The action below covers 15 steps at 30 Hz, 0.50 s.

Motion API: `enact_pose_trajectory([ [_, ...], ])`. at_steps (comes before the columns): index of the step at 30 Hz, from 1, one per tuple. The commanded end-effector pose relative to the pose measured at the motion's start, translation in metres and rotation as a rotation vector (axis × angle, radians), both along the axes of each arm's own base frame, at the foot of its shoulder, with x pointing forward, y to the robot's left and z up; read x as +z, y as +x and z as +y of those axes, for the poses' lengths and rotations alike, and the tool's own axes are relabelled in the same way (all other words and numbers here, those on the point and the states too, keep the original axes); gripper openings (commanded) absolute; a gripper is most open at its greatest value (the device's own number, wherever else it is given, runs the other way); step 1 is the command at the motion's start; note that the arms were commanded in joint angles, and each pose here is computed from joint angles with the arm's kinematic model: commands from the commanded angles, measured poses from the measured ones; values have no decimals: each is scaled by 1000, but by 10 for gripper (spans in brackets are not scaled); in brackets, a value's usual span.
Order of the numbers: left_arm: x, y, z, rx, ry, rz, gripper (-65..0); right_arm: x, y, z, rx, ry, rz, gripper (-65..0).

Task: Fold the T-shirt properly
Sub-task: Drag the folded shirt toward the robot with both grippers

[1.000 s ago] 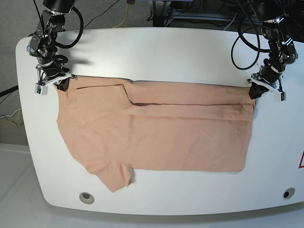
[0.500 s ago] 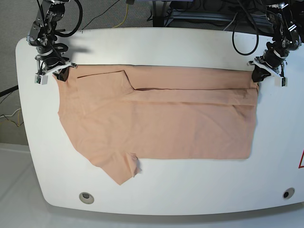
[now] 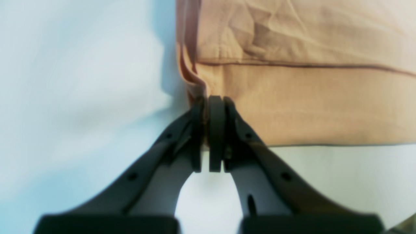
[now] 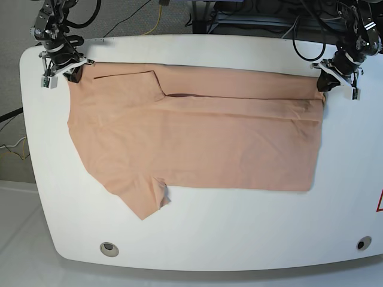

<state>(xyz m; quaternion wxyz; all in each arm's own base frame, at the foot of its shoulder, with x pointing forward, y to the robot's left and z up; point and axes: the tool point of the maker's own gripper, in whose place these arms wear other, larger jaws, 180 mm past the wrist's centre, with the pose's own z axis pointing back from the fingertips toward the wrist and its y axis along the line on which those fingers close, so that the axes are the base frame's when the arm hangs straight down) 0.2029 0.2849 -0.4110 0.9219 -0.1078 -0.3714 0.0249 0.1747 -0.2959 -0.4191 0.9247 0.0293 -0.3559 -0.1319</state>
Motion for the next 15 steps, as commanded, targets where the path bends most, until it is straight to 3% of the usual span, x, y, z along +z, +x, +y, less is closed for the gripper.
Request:
enact_pose_trajectory([
  [1, 16, 3, 8, -8, 35, -39, -650, 14, 0, -7, 6, -38, -27, -650],
  [15, 25, -29, 14, -13, 83, -20, -650, 19, -16, 3, 43, -50, -11, -650],
])
